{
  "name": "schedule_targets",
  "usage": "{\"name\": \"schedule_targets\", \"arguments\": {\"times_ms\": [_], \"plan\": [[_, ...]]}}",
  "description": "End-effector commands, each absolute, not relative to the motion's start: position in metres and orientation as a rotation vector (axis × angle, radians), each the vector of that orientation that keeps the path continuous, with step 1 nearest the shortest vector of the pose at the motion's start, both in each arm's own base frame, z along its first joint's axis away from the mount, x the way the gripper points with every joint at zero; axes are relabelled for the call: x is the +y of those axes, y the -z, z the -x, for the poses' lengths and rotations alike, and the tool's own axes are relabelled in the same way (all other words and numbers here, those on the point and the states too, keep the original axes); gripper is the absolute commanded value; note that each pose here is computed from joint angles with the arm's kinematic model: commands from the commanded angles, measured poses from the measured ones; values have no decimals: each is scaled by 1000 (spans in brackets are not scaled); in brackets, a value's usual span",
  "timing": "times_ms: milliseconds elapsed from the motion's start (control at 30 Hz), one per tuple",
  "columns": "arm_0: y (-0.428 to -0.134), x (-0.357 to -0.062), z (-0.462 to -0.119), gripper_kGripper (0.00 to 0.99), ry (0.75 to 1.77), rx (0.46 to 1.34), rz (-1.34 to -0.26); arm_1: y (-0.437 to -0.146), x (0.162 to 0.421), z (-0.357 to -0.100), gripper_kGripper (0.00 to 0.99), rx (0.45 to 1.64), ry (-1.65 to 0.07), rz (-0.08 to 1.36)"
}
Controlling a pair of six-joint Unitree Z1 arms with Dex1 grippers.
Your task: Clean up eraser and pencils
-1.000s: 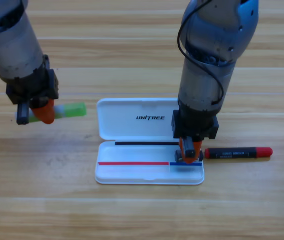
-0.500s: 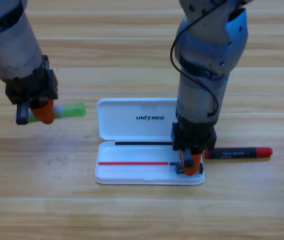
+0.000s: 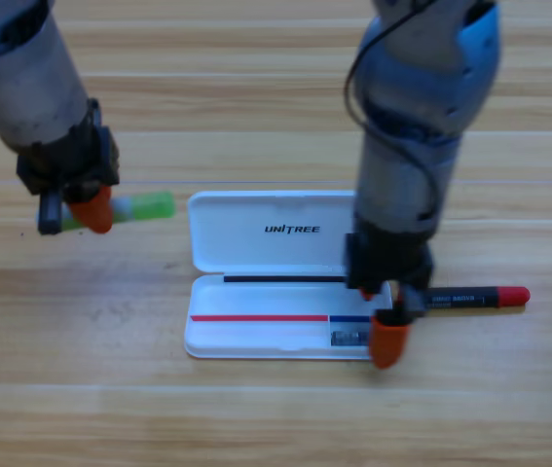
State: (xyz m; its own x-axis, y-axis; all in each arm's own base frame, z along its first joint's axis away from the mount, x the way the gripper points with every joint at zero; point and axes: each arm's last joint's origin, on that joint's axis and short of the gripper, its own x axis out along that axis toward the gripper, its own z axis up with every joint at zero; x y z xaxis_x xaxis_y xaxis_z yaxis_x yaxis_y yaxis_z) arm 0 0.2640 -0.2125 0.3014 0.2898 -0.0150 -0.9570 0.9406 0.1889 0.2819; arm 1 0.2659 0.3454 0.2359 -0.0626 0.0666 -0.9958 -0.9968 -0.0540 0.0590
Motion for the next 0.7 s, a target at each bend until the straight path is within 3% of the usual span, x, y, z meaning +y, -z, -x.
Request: {"name": "schedule_targets", "arguments": {"times_ms": [33,167,233,300,500,700], "plan": [[-297,-250,-253,0,964,1011,-1252,-294,286,-242,856,1156,-1268,1143],[-293,-281,-242,0,1029,979,-1305,-272,259,-258,857,1260,-1182,1186],[-286,-297,-238,0,1055,976,-1327,-251,253,-273,951,1322,-1152,1210],[-277,-313,-233,0,1075,979,-1343,-230,251,-287,983,1351,-1160,1234],[-248,-344,-228,0,1108,1012,-1369,-187,256,-324,988,1330,-1211,1270],[-229,-356,-229,0,1121,1049,-1378,-176,268,-335,990,1250,-1317,1255]]}}
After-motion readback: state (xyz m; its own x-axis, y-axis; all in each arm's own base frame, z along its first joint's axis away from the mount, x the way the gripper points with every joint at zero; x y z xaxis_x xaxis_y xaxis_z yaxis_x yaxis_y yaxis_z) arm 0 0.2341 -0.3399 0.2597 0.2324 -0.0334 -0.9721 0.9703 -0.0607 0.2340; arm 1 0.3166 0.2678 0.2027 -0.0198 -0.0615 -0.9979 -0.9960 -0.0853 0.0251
